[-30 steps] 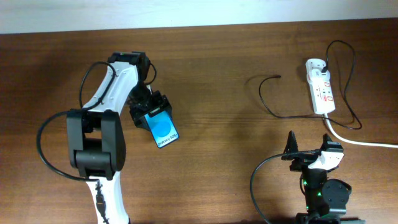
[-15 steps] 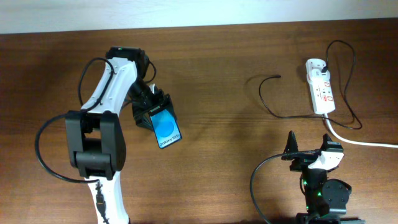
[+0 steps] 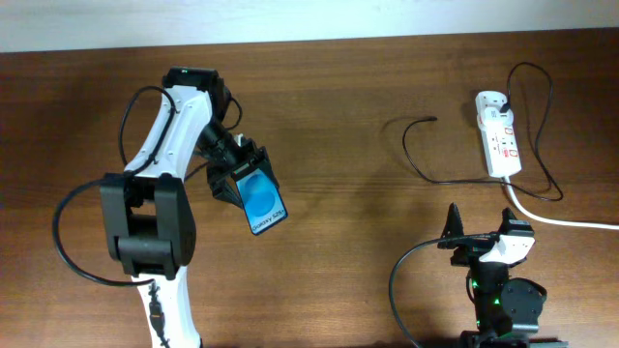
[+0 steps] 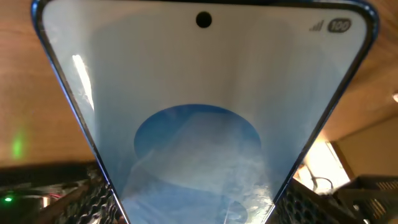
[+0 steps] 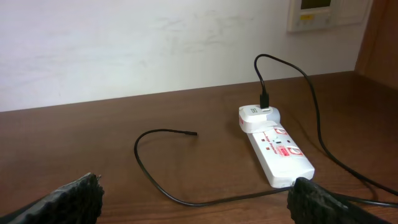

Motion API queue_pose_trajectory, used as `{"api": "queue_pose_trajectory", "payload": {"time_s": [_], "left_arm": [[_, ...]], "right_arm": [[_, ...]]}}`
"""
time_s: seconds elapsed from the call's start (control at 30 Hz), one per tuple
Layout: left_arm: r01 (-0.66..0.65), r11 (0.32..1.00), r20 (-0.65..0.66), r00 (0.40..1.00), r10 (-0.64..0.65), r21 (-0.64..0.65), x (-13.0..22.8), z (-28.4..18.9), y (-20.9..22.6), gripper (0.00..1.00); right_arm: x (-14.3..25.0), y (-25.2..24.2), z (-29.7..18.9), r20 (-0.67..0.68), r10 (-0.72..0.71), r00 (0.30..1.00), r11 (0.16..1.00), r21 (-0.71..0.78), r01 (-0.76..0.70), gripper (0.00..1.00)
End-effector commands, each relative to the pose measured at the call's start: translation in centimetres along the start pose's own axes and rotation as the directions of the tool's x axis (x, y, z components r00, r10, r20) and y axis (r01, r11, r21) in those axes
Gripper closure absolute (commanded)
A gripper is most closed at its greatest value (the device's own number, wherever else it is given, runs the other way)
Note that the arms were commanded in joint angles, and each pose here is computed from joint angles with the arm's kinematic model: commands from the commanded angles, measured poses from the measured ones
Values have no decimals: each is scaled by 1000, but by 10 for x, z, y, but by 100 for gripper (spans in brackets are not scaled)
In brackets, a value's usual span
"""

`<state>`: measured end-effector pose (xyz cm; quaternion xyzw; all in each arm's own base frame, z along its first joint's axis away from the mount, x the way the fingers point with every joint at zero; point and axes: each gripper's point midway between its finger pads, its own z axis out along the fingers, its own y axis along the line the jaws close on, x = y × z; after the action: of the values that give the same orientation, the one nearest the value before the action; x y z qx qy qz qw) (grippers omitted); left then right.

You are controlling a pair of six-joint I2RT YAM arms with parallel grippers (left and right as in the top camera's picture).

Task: Plug charger to phone and switch on socket
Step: 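Lift the phone with the left gripper and tilt it upright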

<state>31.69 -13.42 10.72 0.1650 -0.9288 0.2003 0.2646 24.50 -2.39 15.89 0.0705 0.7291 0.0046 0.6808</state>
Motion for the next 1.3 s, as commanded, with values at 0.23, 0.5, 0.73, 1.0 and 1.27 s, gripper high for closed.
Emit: {"api": "queue_pose_trajectory", "payload": {"time_s": [0.23, 0.5, 0.73, 1.0, 1.27], "left_arm": [[-18, 921, -118, 991, 69, 388, 25, -21, -67, 44], [-3, 880, -148, 985, 84, 476, 31, -29, -82, 43], [-1, 872, -153, 984, 87, 490, 32, -30, -84, 43], [-1, 872, -153, 984, 87, 490, 32, -30, -84, 44], [-1, 872, -153, 984, 87, 490, 32, -30, -84, 44]], "right_arm": [[3, 0, 0, -4, 5, 1000, 1000, -1, -5, 1], [3, 0, 0, -4, 5, 1000, 1000, -1, -5, 1], [3, 0, 0, -4, 5, 1000, 1000, -1, -5, 2], [3, 0, 0, -4, 5, 1000, 1000, -1, -5, 1], [3, 0, 0, -4, 5, 1000, 1000, -1, -5, 1]]}}
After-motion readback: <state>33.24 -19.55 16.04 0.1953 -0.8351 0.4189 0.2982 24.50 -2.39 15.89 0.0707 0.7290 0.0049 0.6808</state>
